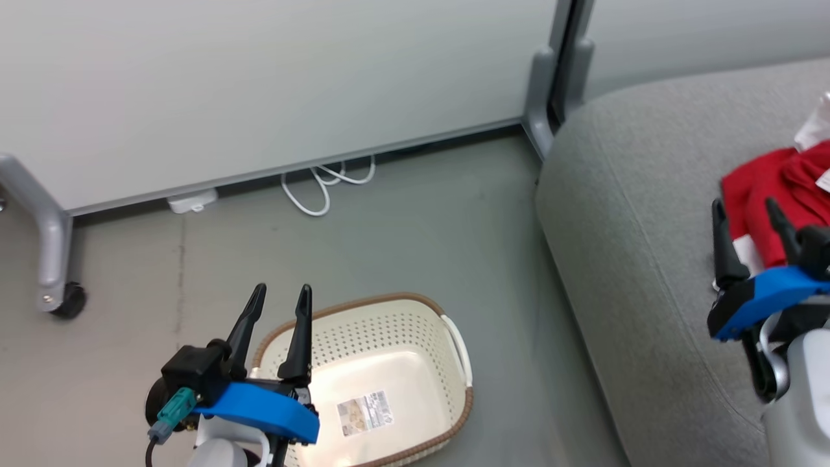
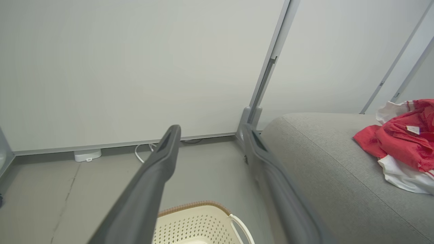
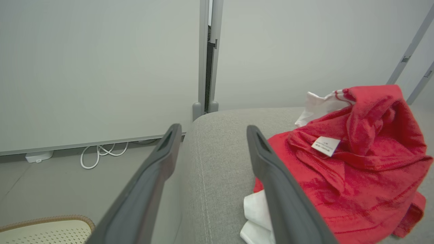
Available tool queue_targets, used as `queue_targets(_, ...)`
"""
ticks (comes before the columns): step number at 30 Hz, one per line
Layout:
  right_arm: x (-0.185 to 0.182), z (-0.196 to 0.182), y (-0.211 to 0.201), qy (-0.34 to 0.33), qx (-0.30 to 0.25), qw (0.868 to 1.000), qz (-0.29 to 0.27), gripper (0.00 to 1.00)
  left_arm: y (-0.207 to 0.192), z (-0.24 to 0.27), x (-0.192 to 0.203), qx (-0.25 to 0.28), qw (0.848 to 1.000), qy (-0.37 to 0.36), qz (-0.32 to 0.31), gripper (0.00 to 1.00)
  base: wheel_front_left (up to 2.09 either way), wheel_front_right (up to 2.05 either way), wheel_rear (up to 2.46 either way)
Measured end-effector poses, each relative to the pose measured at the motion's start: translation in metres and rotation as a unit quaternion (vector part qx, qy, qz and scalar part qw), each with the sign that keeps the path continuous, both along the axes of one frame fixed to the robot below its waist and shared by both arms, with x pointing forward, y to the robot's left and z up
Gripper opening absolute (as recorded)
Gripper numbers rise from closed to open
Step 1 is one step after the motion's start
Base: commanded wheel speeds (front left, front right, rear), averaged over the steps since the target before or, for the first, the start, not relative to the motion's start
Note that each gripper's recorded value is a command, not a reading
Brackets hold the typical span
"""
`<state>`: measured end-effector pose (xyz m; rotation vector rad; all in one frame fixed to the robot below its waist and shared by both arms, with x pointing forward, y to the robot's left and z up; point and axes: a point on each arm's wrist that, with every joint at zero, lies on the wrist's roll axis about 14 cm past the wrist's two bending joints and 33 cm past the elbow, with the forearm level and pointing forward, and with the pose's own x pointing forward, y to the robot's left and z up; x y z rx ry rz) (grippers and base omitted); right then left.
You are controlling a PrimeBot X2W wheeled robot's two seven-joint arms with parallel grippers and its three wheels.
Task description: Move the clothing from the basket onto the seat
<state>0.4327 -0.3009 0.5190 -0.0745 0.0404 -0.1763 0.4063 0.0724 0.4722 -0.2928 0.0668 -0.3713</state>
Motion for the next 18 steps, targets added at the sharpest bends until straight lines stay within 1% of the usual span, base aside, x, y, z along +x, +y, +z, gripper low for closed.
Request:
queue_targets(10, -0.009, 0.002, 0.07, -0.009, 0.022, 0.997, 0.076, 1.0, 0.055, 0.004, -0.021, 0.009, 0.997, -0.001, 0.077, 1.0, 0.0, 0.0, 0.0)
queue_targets(18, -0.026, -0.008, 0.107, 0.003, 0.04, 0.993, 0.113, 1.0, 0.086, 0.003, -0.034, 0.013, 0.993, 0.002, 0.121, 1.0, 0.0, 0.0, 0.0)
